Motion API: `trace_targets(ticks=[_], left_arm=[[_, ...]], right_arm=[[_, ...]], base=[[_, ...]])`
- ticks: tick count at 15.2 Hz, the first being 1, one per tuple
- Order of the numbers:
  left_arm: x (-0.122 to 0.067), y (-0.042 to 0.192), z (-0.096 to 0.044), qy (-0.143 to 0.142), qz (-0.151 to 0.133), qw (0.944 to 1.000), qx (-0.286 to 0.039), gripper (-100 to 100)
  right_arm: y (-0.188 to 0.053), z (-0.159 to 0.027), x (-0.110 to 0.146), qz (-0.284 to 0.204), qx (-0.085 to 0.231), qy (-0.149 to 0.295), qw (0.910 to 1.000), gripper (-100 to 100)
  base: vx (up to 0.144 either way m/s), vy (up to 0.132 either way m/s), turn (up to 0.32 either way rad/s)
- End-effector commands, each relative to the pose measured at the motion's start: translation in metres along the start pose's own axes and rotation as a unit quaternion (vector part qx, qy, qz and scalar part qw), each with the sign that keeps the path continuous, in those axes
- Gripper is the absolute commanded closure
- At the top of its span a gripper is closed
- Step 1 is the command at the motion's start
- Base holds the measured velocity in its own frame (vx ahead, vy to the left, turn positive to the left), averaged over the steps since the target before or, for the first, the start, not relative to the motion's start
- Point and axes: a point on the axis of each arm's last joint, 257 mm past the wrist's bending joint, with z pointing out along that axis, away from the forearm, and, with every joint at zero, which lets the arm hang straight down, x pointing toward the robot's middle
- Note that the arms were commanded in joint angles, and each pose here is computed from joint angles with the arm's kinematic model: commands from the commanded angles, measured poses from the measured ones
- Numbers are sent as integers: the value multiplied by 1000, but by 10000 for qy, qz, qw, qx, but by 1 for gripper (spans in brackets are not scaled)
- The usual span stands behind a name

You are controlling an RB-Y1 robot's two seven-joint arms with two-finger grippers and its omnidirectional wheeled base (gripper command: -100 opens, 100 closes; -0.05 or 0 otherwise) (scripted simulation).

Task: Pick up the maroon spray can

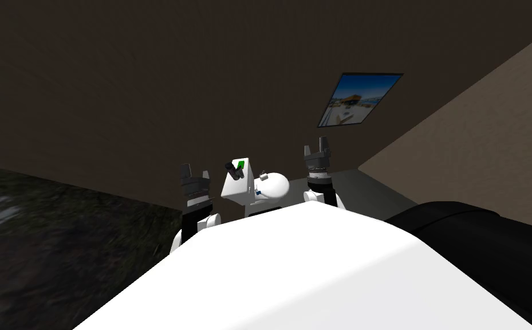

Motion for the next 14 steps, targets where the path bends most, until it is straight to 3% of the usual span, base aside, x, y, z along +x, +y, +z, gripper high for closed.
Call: trace_targets(ticks=[1, 6, 9, 14], left_arm=[[3, 4, 3, 146, 55, 9999, -36, -100], [12, 25, 24, 499, 136, 9983, -271, -100], [13, 33, 31, 561, 139, 9976, -375, -100], [16, 60, 56, 681, 118, 9952, -699, -100]], right_arm=[[0, 0, 0, 0, 0, 0, 10000, 0], [0, 0, 0, 0, 0, 0, 10000, 0], [0, 0, 0, 0, 0, 0, 10000, 0], [0, 0, 0, 0, 0, 0, 10000, 0]], base=[[1, 0, -10], [4, 4, -26], [4, 5, -29], [2, 4, -32]])
